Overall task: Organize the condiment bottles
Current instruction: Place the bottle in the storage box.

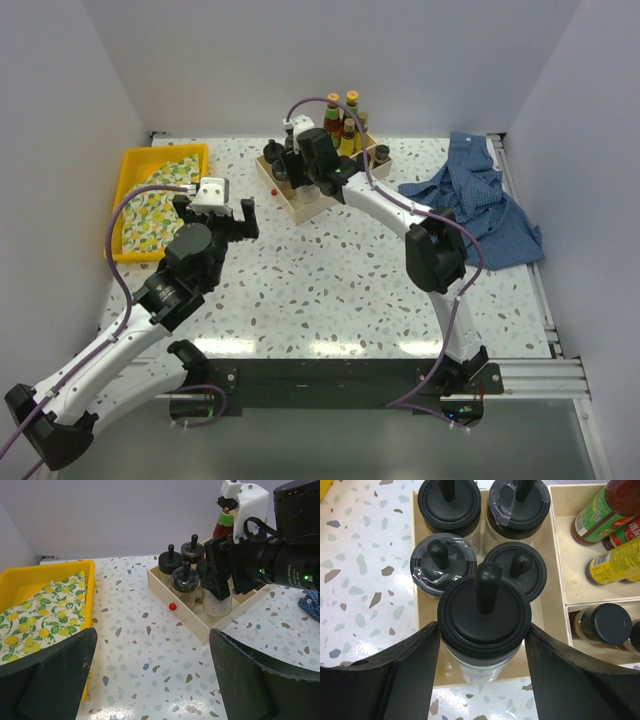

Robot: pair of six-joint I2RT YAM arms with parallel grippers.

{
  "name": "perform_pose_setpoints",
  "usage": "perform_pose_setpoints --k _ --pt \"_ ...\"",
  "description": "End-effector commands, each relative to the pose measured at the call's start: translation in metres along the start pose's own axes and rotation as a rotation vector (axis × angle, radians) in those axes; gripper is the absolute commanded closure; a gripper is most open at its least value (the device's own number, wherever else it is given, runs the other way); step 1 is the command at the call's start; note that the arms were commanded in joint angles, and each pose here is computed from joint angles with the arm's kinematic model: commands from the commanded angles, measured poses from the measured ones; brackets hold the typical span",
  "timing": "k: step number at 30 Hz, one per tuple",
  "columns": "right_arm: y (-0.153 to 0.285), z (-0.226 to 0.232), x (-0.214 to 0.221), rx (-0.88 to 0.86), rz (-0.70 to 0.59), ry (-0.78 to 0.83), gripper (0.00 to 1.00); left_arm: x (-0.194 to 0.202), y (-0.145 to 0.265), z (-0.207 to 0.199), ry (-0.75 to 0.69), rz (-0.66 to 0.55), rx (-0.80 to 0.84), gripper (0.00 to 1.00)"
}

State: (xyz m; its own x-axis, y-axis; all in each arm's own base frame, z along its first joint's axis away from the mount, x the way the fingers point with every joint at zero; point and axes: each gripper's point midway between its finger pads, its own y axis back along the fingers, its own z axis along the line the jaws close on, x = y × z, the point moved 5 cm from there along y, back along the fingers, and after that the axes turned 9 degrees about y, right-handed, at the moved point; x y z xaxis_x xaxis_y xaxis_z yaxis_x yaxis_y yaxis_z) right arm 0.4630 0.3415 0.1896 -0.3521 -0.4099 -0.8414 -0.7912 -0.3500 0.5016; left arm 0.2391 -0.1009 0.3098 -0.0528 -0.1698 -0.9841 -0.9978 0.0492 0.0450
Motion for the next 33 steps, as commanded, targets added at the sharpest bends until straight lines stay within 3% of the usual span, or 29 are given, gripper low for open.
perform_pose_setpoints --k 1,11,16,19,22,25,28,33 --pt "-0.003 -0.002 -0.003 0.031 -0.055 0.001 0.73 -0.006 -0.001 -0.002 0.043 -0.039 0.004 0.00" --pt "0.009 -0.015 -0.035 0.096 -0.185 -0.016 0.73 -0.005 -0.001 -0.003 0.040 -0.036 0.007 0.00" --pt "0.004 -0.010 -0.010 0.089 -0.171 -0.021 0.65 -0.004 -0.002 -0.003 0.036 -0.032 0.006 0.00" --pt "0.000 -0.009 0.007 0.094 -0.165 -0.032 0.58 -0.004 -0.002 -0.003 0.036 -0.032 0.006 0.00" --pt "0.001 -0.007 0.016 0.092 -0.164 -0.045 0.43 -0.003 -0.003 -0.003 0.033 -0.028 0.008 0.00" --pt "0.009 -0.008 0.014 0.092 -0.172 -0.059 0.27 -0.003 -0.003 -0.004 0.031 -0.027 0.008 0.00" --pt "0.028 -0.011 0.002 0.073 -0.197 -0.066 0.05 -0.003 -0.003 -0.004 0.032 -0.028 0.011 0.00" --pt "0.068 -0.018 -0.009 0.056 -0.129 -0.105 0.01 -0.002 -0.003 -0.005 0.028 -0.024 0.015 0.00"
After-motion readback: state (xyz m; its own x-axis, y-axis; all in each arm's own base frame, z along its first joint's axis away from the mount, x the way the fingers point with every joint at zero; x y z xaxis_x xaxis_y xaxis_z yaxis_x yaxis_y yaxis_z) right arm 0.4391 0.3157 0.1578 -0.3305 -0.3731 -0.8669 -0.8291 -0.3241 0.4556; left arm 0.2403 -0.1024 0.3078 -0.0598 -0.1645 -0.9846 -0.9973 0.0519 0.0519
